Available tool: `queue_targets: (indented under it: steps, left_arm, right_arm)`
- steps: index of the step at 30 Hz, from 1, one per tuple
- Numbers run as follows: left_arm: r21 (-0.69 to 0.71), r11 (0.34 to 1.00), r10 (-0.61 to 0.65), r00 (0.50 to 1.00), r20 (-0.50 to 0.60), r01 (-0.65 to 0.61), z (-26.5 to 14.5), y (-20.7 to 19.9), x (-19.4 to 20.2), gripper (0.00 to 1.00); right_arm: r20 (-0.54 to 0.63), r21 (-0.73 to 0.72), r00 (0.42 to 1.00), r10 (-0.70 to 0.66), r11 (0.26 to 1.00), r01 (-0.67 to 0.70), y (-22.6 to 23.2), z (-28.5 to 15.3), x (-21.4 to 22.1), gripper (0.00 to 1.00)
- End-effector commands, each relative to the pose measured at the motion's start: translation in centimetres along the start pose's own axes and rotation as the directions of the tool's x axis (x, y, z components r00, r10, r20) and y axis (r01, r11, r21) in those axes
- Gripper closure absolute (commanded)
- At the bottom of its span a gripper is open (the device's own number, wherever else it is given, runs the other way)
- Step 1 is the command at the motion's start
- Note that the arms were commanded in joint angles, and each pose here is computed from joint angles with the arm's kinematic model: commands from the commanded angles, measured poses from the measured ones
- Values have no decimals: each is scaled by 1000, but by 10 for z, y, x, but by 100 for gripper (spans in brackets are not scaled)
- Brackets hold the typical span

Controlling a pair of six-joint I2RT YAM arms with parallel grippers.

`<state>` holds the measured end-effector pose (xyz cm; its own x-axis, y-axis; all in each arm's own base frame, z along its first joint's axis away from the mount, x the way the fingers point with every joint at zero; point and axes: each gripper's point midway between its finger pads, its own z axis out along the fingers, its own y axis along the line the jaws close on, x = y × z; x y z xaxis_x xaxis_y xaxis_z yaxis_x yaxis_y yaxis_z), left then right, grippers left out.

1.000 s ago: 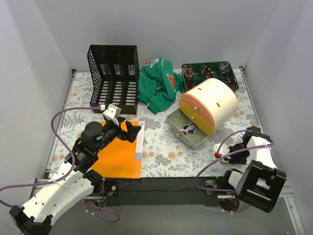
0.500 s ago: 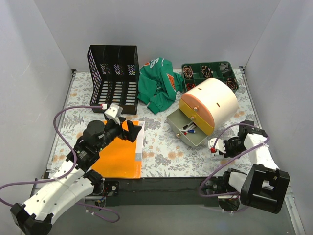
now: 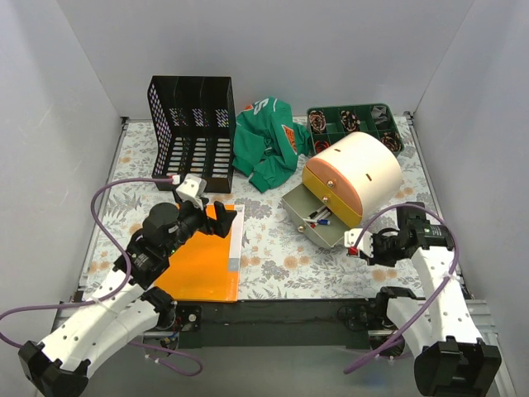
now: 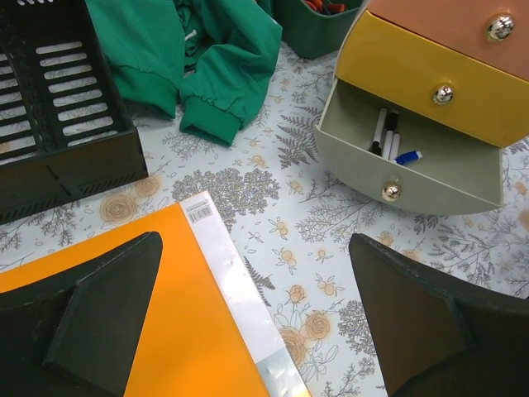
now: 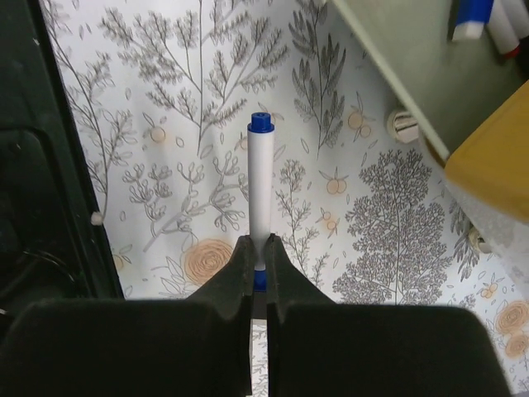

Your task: Organize the desk

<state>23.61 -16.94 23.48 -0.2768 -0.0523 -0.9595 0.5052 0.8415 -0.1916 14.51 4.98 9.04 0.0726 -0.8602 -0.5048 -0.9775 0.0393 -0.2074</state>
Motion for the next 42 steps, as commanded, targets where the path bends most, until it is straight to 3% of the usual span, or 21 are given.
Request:
queue_targets:
  steps: [1, 8, 12, 19, 22, 26, 27, 31, 34, 42]
  left_arm:
    - [-43, 999, 19, 1000, -6, -19, 4, 9, 4, 2]
    - [-29, 999, 27, 1000, 11, -27, 2, 8, 3, 2]
    - [-19, 999, 33, 999, 13, -33, 2, 7, 5, 2]
    - [5, 1000, -8, 1000, -9, 8, 6, 1, 9, 2]
    - [78, 991, -101, 993, -53, 105, 9, -17, 13, 2]
    - [124, 950, -270, 954, -132, 287, 17, -37, 23, 2]
    - [121, 923, -344, 925, -162, 365, 20, -42, 26, 2]
    - [115, 858, -451, 841, -300, 501, 34, -59, 50, 2]
    - [109, 835, -474, 806, -354, 539, 41, -70, 62, 3]
    - [113, 844, -442, 800, -406, 524, 59, -97, 73, 3]
  right_arm:
    - [152, 4, 983, 100, 995, -102, -5, -12, -49, 99]
    - [231, 48, 956, 183, 979, -199, -40, -22, -103, 99]
    - [242, 123, 956, 164, 972, -198, -60, -27, -134, 99]
    - [247, 305, 930, 272, 889, -341, -104, -21, -139, 99]
    - [259, 366, 921, 290, 853, -371, -117, -16, -132, 99]
    - [259, 436, 921, 291, 815, -380, -129, -15, -125, 99]
    - [261, 449, 921, 289, 809, -381, -131, -15, -124, 99]
    - [291, 424, 917, 271, 823, -378, -131, -10, -132, 99]
    - [295, 396, 915, 276, 836, -380, -128, -3, -136, 99]
    - [254, 385, 920, 297, 842, -378, -124, 16, -128, 76]
